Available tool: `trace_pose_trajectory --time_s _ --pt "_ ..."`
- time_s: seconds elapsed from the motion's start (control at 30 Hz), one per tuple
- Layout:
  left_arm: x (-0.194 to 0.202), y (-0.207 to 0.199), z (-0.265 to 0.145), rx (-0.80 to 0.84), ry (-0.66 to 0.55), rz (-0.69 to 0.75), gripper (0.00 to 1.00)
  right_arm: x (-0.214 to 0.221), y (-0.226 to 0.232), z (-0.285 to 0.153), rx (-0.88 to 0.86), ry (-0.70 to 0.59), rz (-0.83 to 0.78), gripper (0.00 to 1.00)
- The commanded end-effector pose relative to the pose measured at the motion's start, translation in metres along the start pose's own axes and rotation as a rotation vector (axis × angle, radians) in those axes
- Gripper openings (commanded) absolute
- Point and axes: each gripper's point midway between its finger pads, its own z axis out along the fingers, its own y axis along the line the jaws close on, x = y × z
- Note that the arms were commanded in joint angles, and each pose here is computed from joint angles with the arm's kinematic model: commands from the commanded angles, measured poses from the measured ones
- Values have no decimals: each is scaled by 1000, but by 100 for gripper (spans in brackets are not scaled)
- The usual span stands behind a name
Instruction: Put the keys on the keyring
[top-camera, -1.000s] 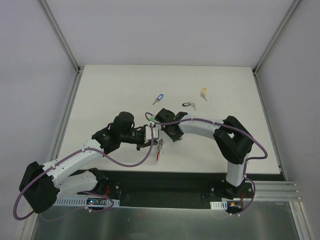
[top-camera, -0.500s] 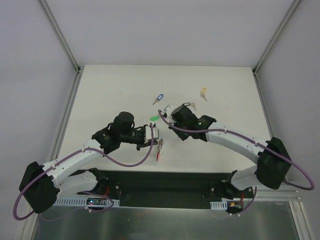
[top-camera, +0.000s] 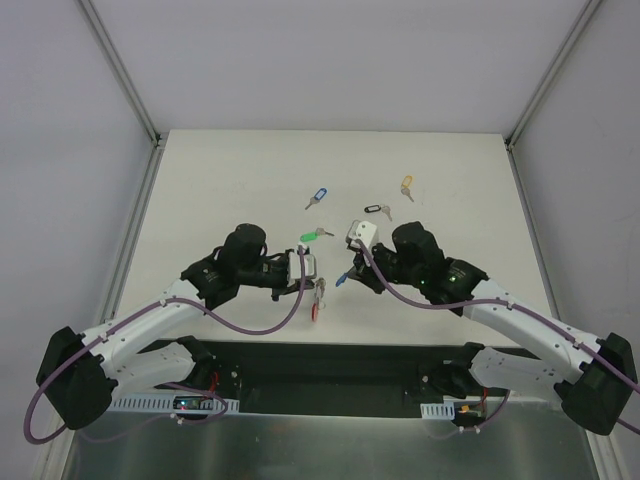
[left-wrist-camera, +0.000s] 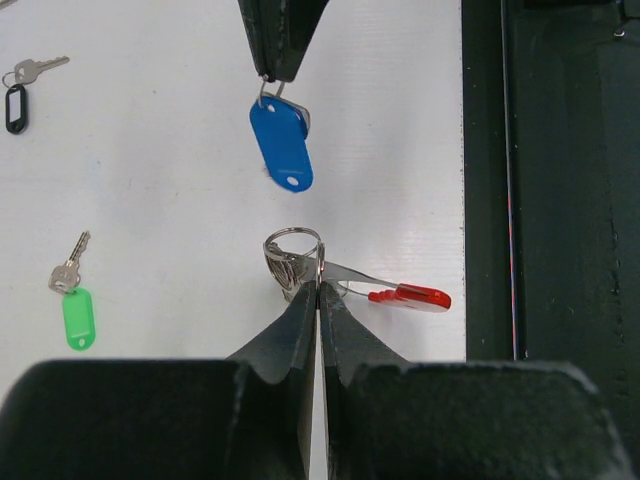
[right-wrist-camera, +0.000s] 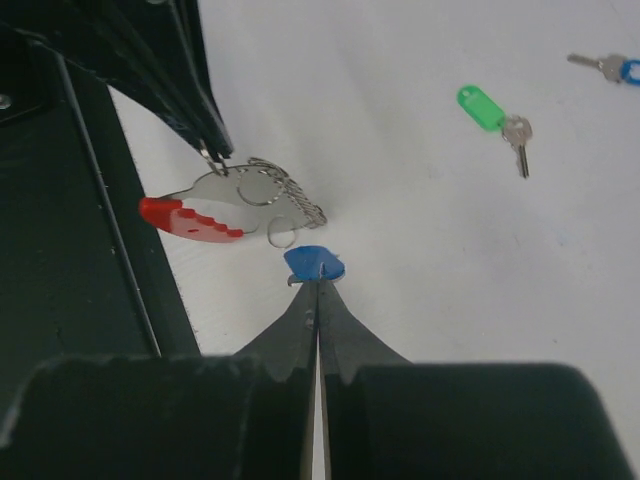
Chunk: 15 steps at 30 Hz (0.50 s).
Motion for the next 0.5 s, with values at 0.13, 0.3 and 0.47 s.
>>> trace_pose_trajectory --time_s 0.13,0.3,0.47 --pt "-19 2 -10 -32 -39 52 0 -46 40 -11 -270 -182 -116 1" --pt "-21 -1 -10 -11 -49 57 0 -48 47 -10 -319 -182 -122 1" --pt "-21 -7 -8 22 -57 56 0 -47 46 -10 -304 -183 -141 1"
